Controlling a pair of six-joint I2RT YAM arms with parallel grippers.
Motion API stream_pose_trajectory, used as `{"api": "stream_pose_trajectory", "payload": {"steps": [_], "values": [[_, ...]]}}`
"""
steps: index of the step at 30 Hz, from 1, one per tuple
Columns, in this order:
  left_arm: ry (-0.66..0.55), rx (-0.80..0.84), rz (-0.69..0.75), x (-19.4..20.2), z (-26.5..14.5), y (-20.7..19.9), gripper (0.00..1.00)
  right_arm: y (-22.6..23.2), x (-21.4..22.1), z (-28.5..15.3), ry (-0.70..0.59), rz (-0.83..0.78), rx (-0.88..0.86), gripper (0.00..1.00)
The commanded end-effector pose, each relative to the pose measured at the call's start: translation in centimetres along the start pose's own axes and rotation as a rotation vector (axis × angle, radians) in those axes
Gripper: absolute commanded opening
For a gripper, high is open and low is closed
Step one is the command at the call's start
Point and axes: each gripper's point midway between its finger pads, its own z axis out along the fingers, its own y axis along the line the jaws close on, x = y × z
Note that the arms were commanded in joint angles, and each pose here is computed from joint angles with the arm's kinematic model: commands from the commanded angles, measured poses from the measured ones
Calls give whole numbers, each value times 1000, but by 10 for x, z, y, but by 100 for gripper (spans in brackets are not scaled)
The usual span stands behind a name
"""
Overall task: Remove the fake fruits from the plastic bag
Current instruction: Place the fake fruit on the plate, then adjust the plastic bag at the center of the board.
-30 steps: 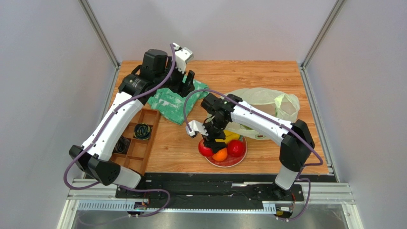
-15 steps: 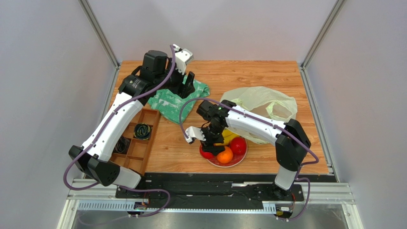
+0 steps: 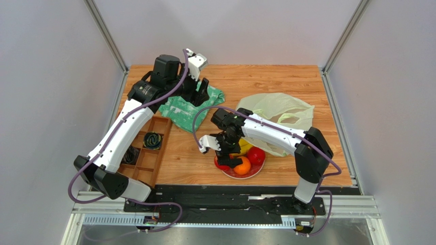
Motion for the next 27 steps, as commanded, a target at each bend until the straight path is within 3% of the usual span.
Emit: {"api": "stream_pose_trajectory", "payload": {"steps": [1, 10, 13, 17, 21, 25, 27], "values": [[-33, 19, 6, -9, -6, -4, 77, -5, -25, -36, -93, -6, 91, 100], [-49, 16, 3, -17, -4, -2, 77, -6, -61, -166, -352, 45, 357, 100], [-59, 96, -1, -20, -3, -16, 77, 7, -50, -198, -363, 94, 428, 100], [-129, 333, -36, -41, -16, -59, 82, 14, -18, -234, -348, 253, 573, 99], [-164, 479, 52, -54, -21, -96, 99, 31, 6, -272, -387, 346, 674, 98], [-116, 563, 247, -44, -3, -132, 99, 21, 62, -271, -409, 585, 725, 95], [-43, 568, 362, -25, 20, -150, 99, 21, 67, -270, -502, 674, 676, 95]]}}
